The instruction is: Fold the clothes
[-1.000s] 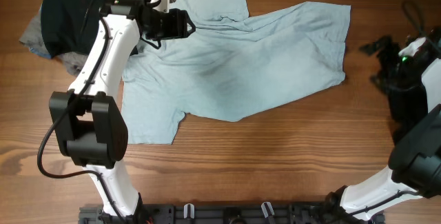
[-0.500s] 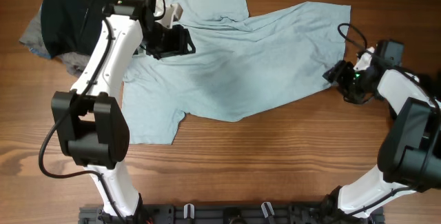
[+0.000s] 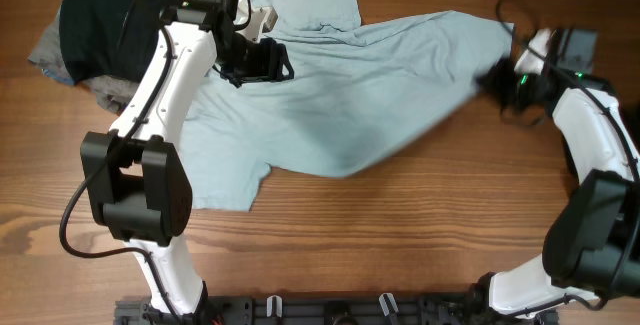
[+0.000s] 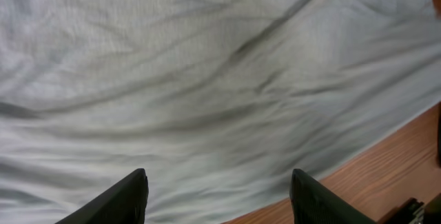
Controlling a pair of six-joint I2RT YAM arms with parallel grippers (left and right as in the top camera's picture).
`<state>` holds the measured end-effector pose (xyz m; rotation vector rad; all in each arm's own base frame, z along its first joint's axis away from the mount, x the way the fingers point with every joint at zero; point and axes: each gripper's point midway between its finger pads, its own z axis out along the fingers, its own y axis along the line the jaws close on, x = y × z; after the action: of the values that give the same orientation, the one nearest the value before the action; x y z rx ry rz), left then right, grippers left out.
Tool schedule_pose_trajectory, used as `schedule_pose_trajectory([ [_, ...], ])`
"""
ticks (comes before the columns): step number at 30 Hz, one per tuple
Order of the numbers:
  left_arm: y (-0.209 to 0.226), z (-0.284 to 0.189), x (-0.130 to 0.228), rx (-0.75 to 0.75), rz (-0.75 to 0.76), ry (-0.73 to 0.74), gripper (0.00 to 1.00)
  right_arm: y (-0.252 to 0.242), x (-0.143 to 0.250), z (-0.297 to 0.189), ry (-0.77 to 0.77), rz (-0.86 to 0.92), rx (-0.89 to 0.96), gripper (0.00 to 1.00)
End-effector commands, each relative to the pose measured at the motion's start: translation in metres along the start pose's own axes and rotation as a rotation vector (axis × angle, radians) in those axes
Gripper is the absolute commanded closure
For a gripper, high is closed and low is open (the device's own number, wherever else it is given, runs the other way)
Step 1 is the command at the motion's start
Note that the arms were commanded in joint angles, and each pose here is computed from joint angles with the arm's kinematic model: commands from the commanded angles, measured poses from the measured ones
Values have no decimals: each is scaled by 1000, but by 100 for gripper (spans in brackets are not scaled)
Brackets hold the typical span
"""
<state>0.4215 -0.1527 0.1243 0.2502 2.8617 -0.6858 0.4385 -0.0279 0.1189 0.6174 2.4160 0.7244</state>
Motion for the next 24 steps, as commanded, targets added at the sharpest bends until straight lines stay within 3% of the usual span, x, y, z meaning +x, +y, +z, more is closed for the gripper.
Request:
schedule_pose_trajectory([
  [1,-3,-6,-5,2,30,-22,34,19,-34,-7,-129,-63,-46,34],
  [2,-3,-6,-4,2,29,-20,34,14,-34,-5,-129,-63,-28,31],
  [3,-3,-6,-3,2,28,-17,34,4,-29,-1,-109,-46,13,20],
  [5,-3,-6,-3,2,27,-17,33,-12,-15,2,-60,-33,80,18],
  [6,-3,-6,-3,2,27,-18,33,-20,-8,3,-30,-27,113,22],
  [7,-3,-6,-4,2,28,-19,32,-28,8,4,31,-31,147,47],
  [11,-3,-6,-5,2,32,-26,32,-42,49,11,182,-60,185,59],
  [15,-5,-6,-5,4,35,-24,32,-42,81,34,226,-110,170,32],
  [16,-7,-5,-3,5,37,-16,32,-40,83,41,214,-128,158,21],
  [18,-11,-3,1,7,41,-1,32,-35,83,56,176,-130,139,20],
  [21,-20,1,15,9,42,54,33,-32,83,82,126,-46,124,32],
  [24,-26,-5,29,8,31,101,32,-32,86,100,116,-1,117,37],
])
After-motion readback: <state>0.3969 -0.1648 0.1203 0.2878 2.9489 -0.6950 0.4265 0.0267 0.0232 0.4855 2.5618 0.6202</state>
